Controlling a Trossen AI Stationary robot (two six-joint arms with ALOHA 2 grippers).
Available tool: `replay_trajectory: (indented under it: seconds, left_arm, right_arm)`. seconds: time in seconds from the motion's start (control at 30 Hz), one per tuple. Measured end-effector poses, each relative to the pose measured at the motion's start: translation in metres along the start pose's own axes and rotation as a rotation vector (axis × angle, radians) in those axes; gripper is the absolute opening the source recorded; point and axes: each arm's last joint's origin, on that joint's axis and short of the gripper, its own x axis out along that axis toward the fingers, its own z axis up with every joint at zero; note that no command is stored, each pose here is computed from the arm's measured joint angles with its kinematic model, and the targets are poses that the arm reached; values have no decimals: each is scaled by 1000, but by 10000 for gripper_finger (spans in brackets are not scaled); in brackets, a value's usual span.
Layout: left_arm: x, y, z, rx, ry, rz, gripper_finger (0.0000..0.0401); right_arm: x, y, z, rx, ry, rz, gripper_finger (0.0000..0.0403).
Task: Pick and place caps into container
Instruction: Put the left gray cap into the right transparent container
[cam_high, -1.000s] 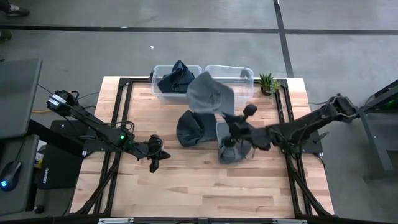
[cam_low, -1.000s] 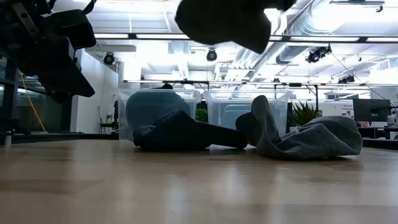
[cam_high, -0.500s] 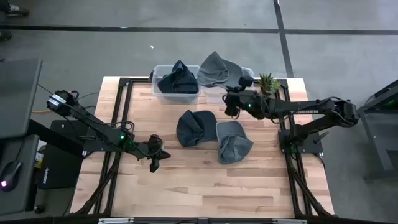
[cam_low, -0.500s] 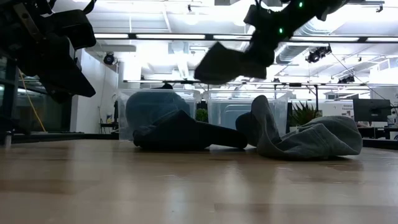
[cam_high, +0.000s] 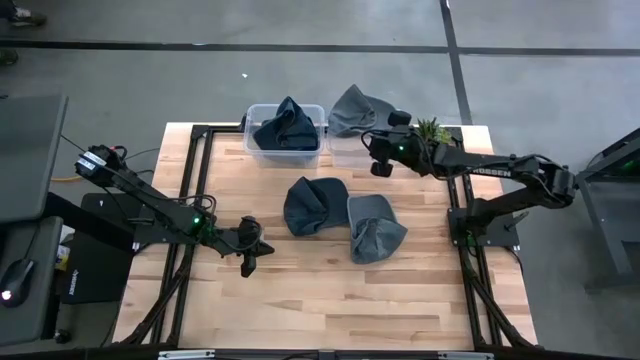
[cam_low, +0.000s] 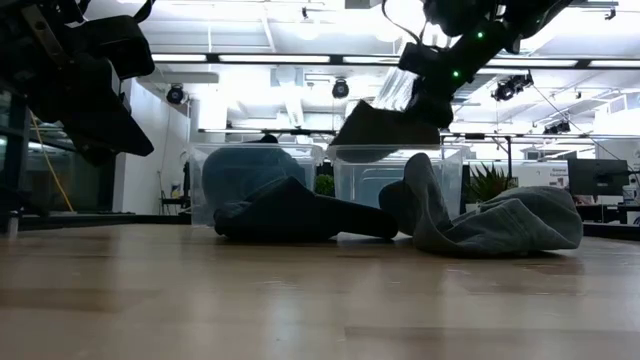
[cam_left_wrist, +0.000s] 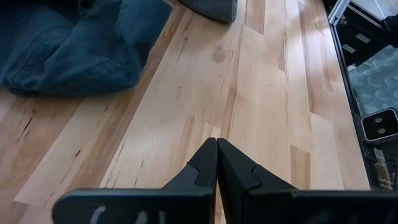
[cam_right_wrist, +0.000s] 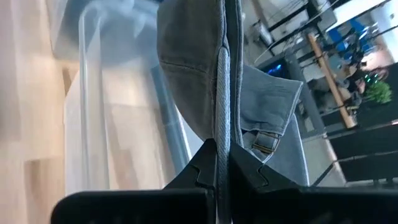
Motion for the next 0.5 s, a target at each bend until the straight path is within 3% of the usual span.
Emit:
replay_trajectory:
  seconds: [0.3, 0.5]
  left_arm:
    - [0, 0, 0, -10, 0, 0, 1]
    - [0, 0, 0, -14, 1, -1, 1]
  right_arm:
    - [1, 1, -3, 13, 5, 53, 10]
    - [1, 2, -3, 17, -6, 70, 65]
